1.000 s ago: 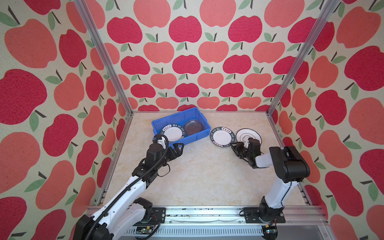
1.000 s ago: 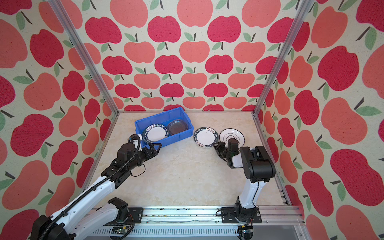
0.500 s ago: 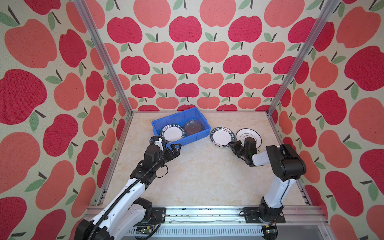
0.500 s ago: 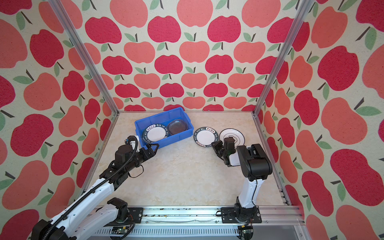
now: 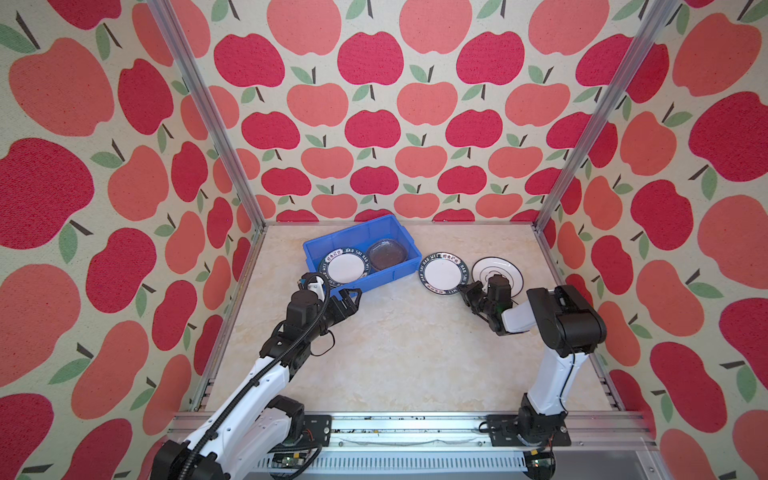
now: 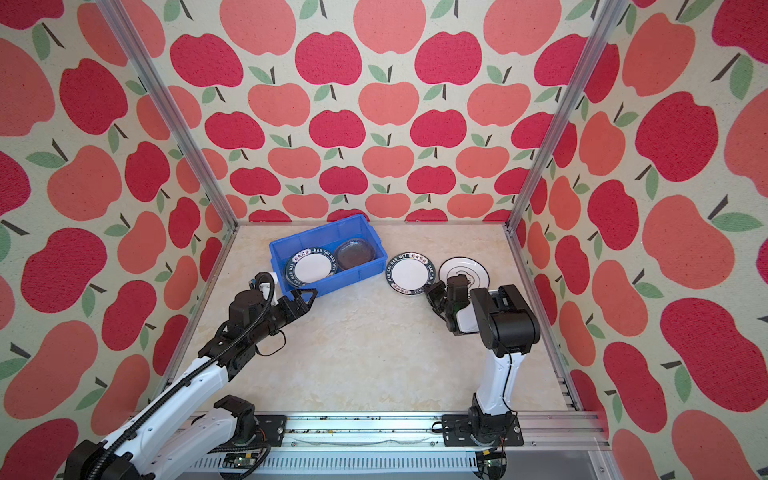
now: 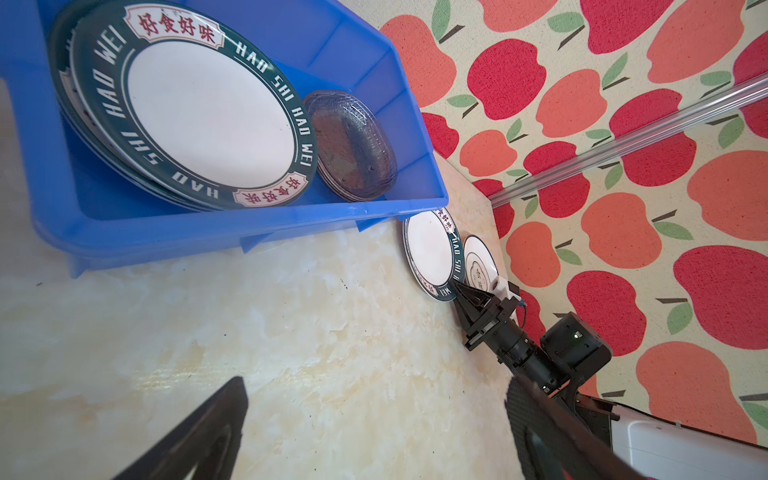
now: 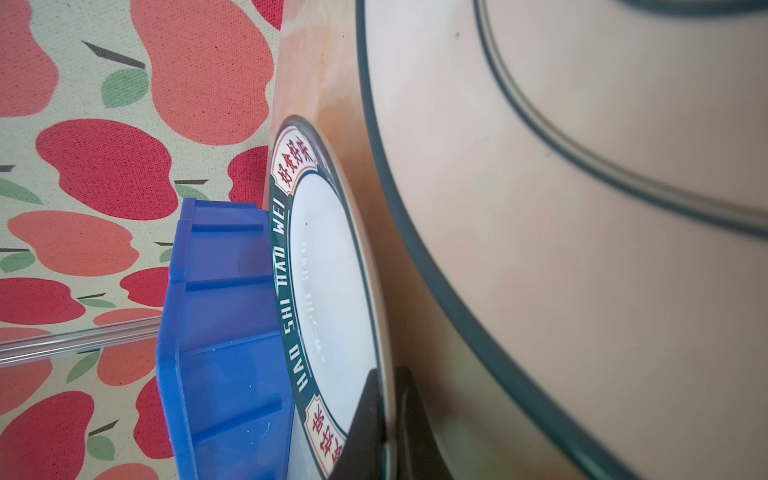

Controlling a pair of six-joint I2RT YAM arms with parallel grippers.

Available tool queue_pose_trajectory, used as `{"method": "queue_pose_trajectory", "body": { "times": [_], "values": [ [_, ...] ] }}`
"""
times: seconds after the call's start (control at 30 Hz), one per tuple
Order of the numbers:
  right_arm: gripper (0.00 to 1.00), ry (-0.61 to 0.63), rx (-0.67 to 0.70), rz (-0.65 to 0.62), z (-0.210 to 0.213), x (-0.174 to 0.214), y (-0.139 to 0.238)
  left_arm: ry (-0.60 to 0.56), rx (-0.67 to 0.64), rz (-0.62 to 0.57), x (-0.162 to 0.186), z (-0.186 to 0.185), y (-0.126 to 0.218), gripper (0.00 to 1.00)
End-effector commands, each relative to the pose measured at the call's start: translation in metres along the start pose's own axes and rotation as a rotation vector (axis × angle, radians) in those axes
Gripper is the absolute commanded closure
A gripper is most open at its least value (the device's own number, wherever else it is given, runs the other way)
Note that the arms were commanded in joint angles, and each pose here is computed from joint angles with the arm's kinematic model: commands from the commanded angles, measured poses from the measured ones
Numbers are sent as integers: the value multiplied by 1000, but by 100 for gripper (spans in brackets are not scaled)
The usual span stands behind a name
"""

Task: Place the plates into the plastic bin on the countertop
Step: 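Grip the plate edge with the right gripper and lift it upright, then carry the plate into the blue bin with the right gripper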

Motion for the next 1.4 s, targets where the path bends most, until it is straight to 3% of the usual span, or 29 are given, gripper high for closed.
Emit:
{"method": "queue_pose_trajectory", "body": {
  "times": [0.0, 0.17, 0.37, 0.47, 0.57, 0.8, 0.93, 1.13, 1.37],
  "values": [
    [100, 33, 54, -6, -4, 7, 15, 3, 19, 3, 1, -2, 5, 1],
    [100, 192, 104, -87, 30, -1, 56, 7, 17, -13, -8, 0, 17, 1],
    [100, 508, 220, -294, 101, -18, 132, 18, -24, -70, -23, 13, 42, 1],
    [100, 641, 174, -404, 151, -21, 158, 13, -47, -75, -29, 17, 49, 1],
    [100, 744, 99, -391, 206, -9, 153, 21, -59, -81, -35, 21, 52, 1],
    [100, 837, -130, -63, 307, 61, 83, 95, 46, -100, -47, 23, 50, 1],
    [100, 811, -225, 248, 330, 108, 30, 109, 57, -64, -47, 23, 46, 1],
    [100, 739, -227, 568, 316, 164, -33, 186, 94, -45, -54, 28, 43, 1],
    [100, 662, -207, 747, 282, 204, -79, 254, 145, -17, -65, 35, 36, 1]
  ]
}}
Point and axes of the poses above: each gripper's point midway between its finger pads, its own y axis back along the fingers, its own z axis along the line the jaws close on, x = y × z, the point moved 3 cm from there along y, back along the fingers, and after that the axes turned 9 degrees about -y, right-handed, at the moved point
